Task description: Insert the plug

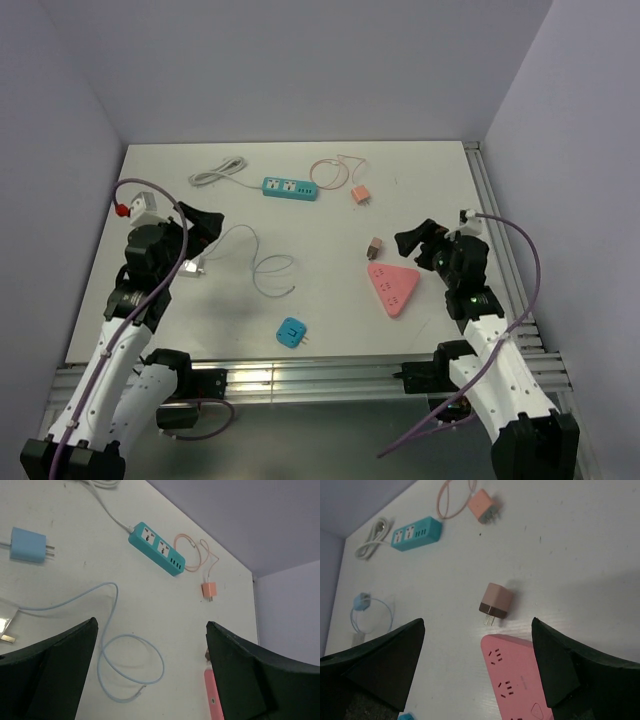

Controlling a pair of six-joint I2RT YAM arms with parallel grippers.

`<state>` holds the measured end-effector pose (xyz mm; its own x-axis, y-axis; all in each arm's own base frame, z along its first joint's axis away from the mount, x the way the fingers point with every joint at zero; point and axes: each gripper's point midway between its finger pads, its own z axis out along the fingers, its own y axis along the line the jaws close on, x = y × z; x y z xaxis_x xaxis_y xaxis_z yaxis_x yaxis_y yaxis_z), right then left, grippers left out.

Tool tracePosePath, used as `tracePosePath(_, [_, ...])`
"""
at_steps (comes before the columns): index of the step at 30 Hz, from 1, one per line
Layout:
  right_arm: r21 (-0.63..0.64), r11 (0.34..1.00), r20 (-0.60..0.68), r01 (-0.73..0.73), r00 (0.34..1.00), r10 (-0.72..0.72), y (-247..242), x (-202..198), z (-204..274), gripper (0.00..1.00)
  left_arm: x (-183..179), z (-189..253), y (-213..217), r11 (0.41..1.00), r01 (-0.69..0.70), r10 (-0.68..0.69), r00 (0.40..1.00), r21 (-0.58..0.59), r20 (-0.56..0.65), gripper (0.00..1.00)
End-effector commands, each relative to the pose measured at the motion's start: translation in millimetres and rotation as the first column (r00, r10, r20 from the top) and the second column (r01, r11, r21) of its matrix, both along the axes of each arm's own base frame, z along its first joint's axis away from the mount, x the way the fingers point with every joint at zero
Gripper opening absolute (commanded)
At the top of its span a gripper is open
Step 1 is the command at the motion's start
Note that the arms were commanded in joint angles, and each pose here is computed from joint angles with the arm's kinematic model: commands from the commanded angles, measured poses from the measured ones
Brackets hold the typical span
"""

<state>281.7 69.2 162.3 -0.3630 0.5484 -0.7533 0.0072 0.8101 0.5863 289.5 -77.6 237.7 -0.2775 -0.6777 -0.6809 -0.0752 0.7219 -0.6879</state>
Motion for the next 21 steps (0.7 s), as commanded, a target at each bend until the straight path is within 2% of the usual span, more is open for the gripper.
tracePosePath(1, [0.006,0.999,-0.009,-0.045,0.999,0.045,9,4,13,0.94,6,2,-11,0.994,0.089,-0.087,0.996,0.066,-0.036,0.94])
tracePosePath(3, [0.016,0.999,-0.016,-0.048,0.999,0.048,12,8,17,0.94,11,1,-18,0.992,0.118,-0.115,0.991,0.042,-0.066,0.92])
tracePosePath(7, [-0.036,0.996,-0.114,-0.077,0.991,0.072,25,14,9,0.95,12,5,-35,0.983,0.183,-0.184,0.981,-0.027,-0.06,0.91])
tracePosePath(9, [-0.058,0.986,-0.114,-0.153,0.983,0.146,48,13,21,0.95,8,5,-40,0.977,0.205,-0.208,0.976,-0.055,-0.069,0.88])
tracePosePath(10, [-0.064,0.977,-0.162,-0.202,0.968,0.189,60,10,12,0.95,5,6,-44,0.973,0.222,-0.226,0.972,-0.06,-0.066,0.88])
tracePosePath(11, [-0.062,0.957,-0.159,-0.284,0.949,0.271,83,4,19,0.95,2,4,-47,0.969,0.239,-0.242,0.968,-0.061,-0.066,0.86])
tracePosePath(13, [-0.059,0.94,-0.209,-0.336,0.925,0.318,102,-3,9,0.95,-9,5,-56,0.959,0.278,-0.282,0.957,-0.065,-0.067,0.85])
tracePosePath(14, [-0.052,0.934,-0.215,-0.353,0.918,0.335,111,-7,8,0.95,-16,-3,-59,0.956,0.284,-0.29,0.951,-0.071,-0.106,0.82])
tracePosePath(17, [-0.018,0.886,-0.211,-0.464,0.868,0.45,141,-29,0,0.95,-39,-18,-74,0.946,0.296,-0.316,0.932,-0.131,-0.176,0.81])
tracePosePath(20, [-0.059,0.831,-0.241,-0.552,0.816,0.525,169,-44,-9,0.96,-59,-26,-73,0.951,0.275,-0.301,0.929,-0.14,-0.216,0.83])
tracePosePath(21, [-0.094,0.771,-0.277,-0.63,0.76,0.588,188,-60,-22,0.96,-62,-27,-69,0.958,0.254,-0.279,0.933,-0.136,-0.227,0.83])
